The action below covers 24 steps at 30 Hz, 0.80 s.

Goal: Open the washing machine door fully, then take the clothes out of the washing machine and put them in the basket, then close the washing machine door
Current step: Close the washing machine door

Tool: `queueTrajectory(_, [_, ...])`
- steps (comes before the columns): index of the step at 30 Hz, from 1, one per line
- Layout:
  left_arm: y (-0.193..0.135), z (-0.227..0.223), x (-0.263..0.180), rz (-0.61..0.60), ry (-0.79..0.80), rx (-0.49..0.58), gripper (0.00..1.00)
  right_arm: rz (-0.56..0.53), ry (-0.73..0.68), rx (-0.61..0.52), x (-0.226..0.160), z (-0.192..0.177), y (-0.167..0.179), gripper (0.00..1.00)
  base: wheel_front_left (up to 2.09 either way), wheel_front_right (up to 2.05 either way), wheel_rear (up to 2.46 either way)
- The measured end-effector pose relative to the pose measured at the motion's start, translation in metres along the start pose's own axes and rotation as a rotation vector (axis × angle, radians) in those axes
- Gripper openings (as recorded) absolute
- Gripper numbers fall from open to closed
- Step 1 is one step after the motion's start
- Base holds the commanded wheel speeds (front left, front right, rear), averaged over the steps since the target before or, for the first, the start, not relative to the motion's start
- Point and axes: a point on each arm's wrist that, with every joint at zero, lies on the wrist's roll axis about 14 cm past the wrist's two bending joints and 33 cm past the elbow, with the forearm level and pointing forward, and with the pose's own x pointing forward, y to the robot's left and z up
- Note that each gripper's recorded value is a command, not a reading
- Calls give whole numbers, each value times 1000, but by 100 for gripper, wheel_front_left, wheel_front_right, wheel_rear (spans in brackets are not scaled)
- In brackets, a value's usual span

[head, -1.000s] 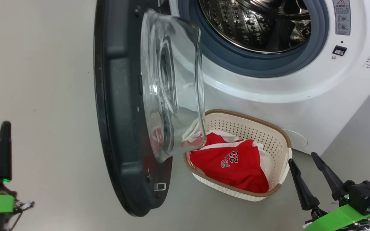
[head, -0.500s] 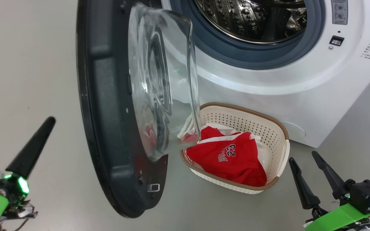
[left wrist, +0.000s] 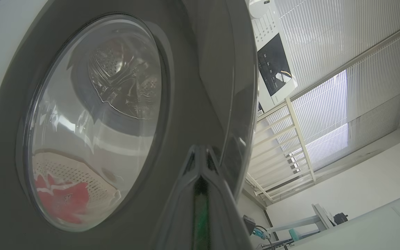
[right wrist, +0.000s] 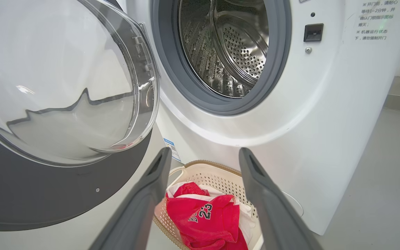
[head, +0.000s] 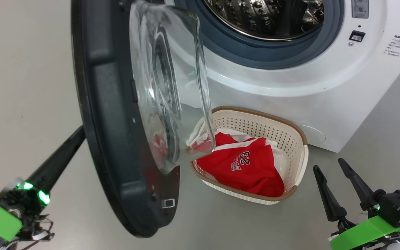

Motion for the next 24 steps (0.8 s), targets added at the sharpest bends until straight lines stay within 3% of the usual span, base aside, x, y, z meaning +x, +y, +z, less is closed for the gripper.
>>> queueTrajectory(24, [-31,-56,67,-120,138,141,0,-64,-23,6,-10,6,-17,100,0,0,0])
